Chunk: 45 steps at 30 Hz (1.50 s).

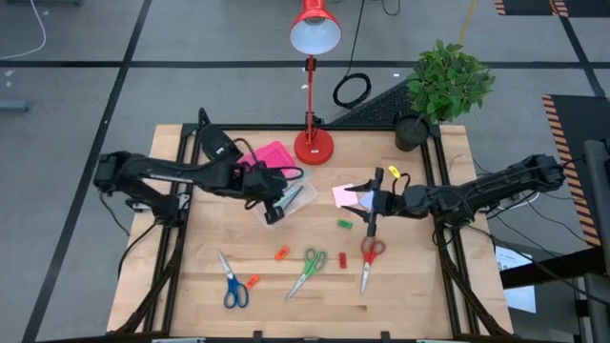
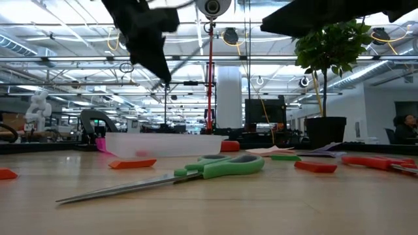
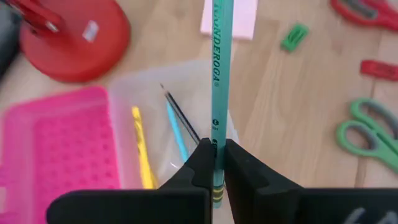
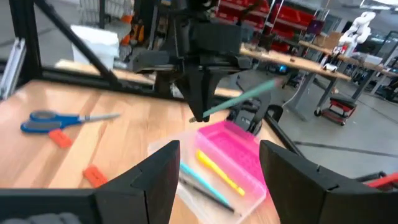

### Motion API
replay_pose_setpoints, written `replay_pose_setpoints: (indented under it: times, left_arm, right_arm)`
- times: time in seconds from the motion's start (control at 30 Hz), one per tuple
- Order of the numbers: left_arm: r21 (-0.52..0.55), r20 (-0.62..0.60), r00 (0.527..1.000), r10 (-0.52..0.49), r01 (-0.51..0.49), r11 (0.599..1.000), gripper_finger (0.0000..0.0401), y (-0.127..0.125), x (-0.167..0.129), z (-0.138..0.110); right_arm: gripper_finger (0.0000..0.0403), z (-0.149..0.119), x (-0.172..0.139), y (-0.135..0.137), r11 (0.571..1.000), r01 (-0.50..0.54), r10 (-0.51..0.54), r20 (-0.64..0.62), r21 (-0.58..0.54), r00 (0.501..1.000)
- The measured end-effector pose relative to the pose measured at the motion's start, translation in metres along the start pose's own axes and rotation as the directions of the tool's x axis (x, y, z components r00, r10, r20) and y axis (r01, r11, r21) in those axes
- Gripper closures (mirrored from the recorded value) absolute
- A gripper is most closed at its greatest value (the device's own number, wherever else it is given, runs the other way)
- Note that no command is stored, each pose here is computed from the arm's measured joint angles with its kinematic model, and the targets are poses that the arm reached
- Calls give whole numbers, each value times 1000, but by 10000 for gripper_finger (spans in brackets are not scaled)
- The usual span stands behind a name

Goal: Pack school essentials
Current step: Put the light blue pencil into the pink supply box

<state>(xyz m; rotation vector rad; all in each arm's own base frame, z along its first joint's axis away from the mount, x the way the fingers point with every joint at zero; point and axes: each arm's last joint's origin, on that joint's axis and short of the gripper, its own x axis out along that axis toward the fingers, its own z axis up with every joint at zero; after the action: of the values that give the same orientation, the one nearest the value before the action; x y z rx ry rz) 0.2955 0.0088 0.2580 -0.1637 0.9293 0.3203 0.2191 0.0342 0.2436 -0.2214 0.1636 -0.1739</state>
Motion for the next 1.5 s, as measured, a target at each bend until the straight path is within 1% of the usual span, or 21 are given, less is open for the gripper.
replay_pose_setpoints:
  times: [0.13, 0.3, 0.43, 0.57, 0.67, 0.83, 1.07, 1.3, 1.5]
  left_arm:
    - [-29, -92, 995, -25, 22, 999, 382, 1, 22, -4]
    - [-62, -209, 978, -25, 13, 998, 377, 3, 44, -12]
    - [-41, -243, 970, -15, 5, 999, 380, 3, 59, -15]
    - [-56, -281, 960, 0, -16, 998, 372, 7, 69, -18]
    - [-88, -307, 951, -15, -13, 996, 367, 7, 71, -20]
    - [-106, -343, 939, -12, -26, 994, 366, 4, 70, -25]
    - [-160, -399, 917, 3, -73, 984, 365, 2, 67, -31]
    - [-157, -402, 916, 2, -71, 985, 364, -1, 66, -32]
    - [-158, -409, 912, -26, -43, 986, 363, -4, 66, -33]
  right_arm:
    - [190, -5, -1, 0, 1000, -10, 9, -52, -20, 999]
    - [190, -10, -2, 1, 999, -21, 17, -104, -37, 994]
    - [190, -10, -2, 1, 999, -21, 17, -105, -37, 994]
    - [190, -10, -2, 1, 999, -21, 17, -106, -36, 994]
    - [190, -10, -2, 1, 999, -21, 17, -106, -36, 994]
    - [190, -10, -2, 1, 999, -21, 17, -106, -36, 994]
    - [190, -10, -2, 1, 999, -21, 17, -106, -36, 994]
    - [190, -10, -2, 1, 999, -21, 17, -106, -36, 994]
    - [190, -10, -2, 1, 999, -21, 17, -106, -36, 994]
